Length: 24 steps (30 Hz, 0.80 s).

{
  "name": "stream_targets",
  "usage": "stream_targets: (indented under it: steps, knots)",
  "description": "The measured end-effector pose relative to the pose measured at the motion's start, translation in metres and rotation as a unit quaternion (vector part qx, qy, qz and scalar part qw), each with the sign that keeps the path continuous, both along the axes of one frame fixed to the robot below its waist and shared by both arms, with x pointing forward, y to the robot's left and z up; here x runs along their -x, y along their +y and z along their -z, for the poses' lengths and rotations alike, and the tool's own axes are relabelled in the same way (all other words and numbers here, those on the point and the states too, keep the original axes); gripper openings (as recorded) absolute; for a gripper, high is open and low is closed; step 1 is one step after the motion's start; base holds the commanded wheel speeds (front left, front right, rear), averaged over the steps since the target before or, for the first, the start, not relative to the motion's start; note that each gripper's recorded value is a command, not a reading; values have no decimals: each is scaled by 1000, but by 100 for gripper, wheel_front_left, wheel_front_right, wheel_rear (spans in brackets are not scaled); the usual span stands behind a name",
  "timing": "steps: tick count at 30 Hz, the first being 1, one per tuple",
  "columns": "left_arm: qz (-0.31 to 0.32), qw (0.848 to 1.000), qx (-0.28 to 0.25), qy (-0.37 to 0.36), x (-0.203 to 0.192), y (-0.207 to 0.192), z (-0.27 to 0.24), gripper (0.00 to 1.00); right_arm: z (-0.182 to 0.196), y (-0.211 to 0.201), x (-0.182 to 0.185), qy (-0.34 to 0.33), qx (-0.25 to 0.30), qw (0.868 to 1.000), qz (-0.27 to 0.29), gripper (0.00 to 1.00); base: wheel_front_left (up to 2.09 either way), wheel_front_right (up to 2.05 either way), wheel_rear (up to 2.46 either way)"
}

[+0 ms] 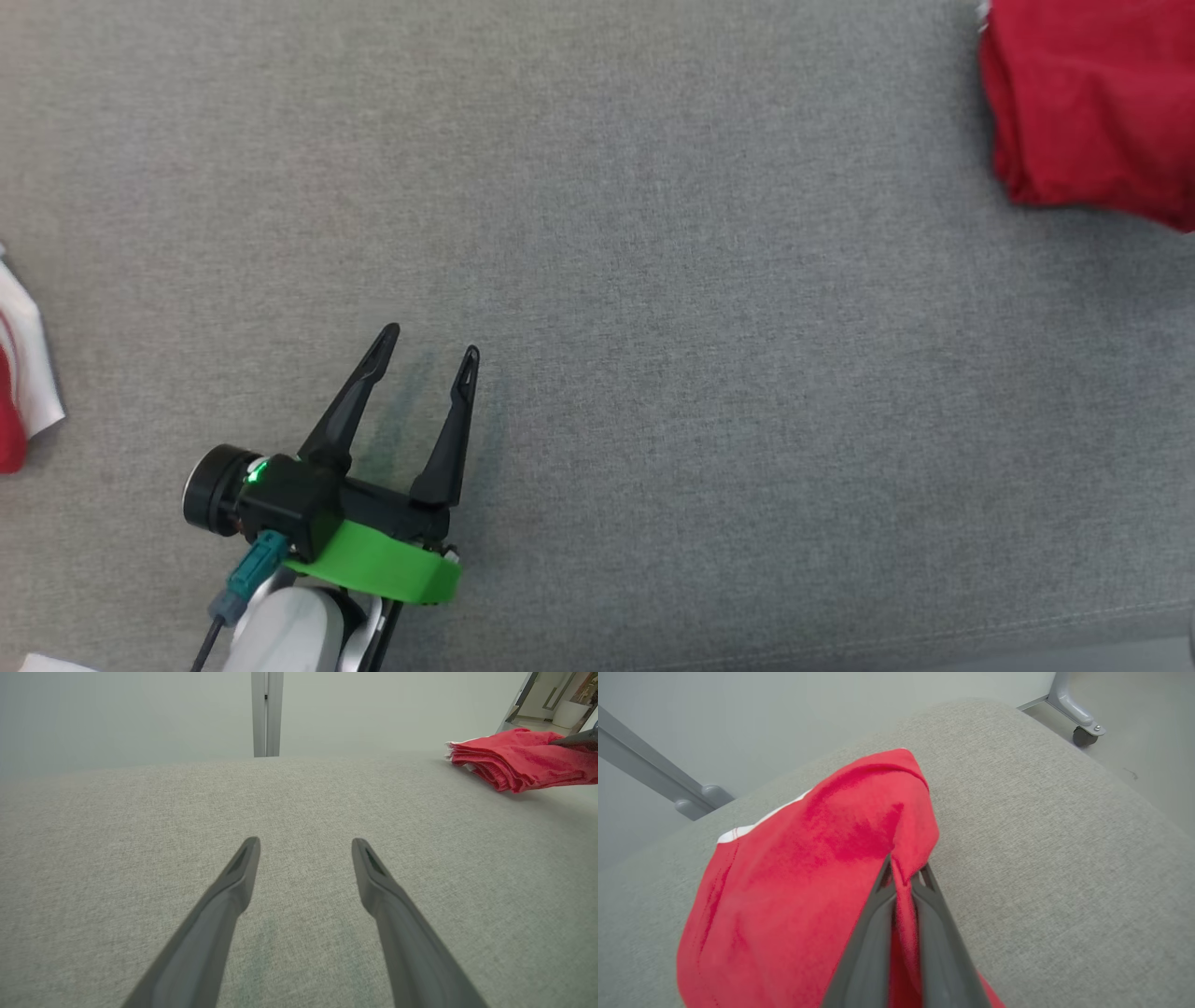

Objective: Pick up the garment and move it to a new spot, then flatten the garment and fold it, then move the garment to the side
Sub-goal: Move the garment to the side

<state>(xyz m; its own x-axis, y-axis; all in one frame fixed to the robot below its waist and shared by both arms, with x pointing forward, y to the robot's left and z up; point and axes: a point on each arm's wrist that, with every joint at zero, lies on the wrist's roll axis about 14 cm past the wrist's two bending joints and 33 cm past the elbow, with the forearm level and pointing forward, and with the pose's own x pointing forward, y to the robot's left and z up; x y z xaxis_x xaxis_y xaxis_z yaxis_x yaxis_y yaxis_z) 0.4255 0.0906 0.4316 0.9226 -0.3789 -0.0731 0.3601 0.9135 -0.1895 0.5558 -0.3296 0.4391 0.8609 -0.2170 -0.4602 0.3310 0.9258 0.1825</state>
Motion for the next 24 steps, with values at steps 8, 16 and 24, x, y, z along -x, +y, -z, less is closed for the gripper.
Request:
stream_targets:
  steps: [8,16,24]
  knots:
    - [12,998,-7,55,-4,1,47,100,6,-76,2,51,118,990,62,0,0,0,0]
    - [-10,998,-16,66,-1,16,53,100,-25,-99,-8,45,228,970,71,100,0,0,0]
    - [-21,999,-3,46,-2,13,35,100,-59,-69,-24,-17,275,961,18,100,0,0,0]
